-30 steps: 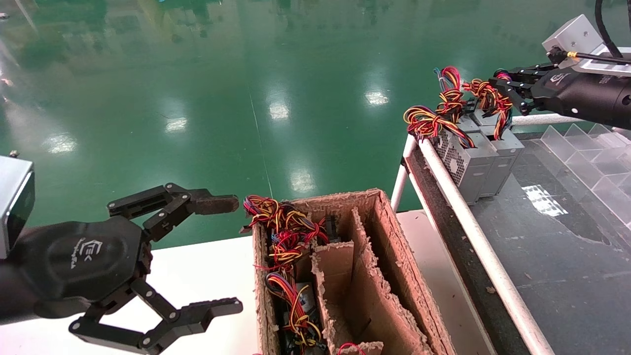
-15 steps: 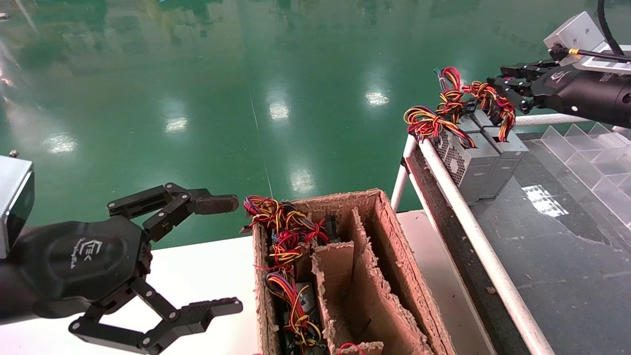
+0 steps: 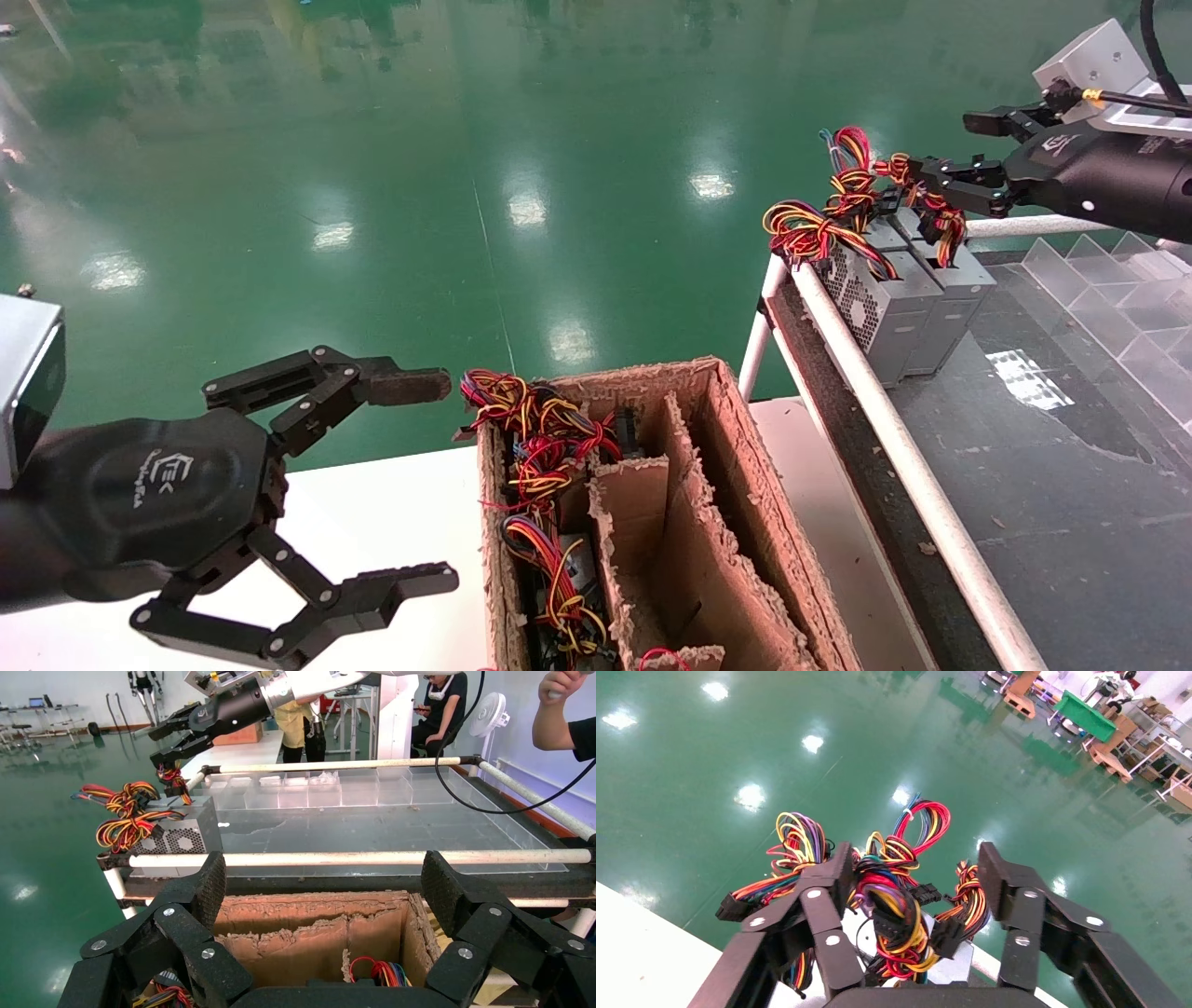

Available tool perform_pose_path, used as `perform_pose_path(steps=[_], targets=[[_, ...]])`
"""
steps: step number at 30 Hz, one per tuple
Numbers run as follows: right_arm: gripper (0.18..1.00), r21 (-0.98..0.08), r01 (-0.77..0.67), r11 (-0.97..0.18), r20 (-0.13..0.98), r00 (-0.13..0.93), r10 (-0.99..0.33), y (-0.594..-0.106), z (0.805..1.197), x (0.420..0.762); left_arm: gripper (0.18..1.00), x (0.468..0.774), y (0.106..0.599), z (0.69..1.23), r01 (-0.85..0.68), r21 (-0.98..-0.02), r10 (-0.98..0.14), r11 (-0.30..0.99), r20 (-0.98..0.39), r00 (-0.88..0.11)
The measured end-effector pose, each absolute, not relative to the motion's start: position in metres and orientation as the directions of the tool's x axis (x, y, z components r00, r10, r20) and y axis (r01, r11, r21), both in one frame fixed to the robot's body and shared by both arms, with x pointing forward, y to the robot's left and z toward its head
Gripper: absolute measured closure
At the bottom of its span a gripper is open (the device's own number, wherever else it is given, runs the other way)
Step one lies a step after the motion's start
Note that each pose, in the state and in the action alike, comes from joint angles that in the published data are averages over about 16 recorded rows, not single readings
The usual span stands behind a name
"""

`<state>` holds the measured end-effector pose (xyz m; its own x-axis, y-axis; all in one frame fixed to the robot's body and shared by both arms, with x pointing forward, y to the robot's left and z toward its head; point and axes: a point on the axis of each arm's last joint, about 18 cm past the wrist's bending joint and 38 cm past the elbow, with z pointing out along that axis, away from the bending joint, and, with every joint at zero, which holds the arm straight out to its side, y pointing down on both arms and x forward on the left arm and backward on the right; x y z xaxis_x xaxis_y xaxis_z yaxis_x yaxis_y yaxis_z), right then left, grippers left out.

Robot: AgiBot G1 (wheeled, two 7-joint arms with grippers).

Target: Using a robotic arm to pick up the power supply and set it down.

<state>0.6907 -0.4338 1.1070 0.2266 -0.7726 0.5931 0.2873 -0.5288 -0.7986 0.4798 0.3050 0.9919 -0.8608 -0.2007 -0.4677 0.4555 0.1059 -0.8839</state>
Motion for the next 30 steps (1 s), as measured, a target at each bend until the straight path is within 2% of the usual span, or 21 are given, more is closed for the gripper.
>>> perform_pose_path(steps=[15, 21, 30], targets=[[0.318, -0.820, 0.309, -0.482, 0.558, 0.241, -0.794, -0.439, 1.114, 0.682, 0.184, 0.480, 0.305, 0.992, 0.456, -0.884, -0.201, 0.106, -0.468, -0.861], [0.242, -0.841, 0.328, -0.431, 0.519, 0.259, -0.814, -0.441, 1.119, 0.676, 0.184, 0.480, 0.305, 0.992, 0.455, -0.884, -0.201, 0.106, -0.468, -0.861], [0.189, -0.854, 0.365, -0.371, 0.484, 0.294, -0.825, -0.440, 1.120, 0.668, 0.184, 0.480, 0.305, 0.992, 0.455, -0.884, -0.201, 0.106, -0.467, -0.861]])
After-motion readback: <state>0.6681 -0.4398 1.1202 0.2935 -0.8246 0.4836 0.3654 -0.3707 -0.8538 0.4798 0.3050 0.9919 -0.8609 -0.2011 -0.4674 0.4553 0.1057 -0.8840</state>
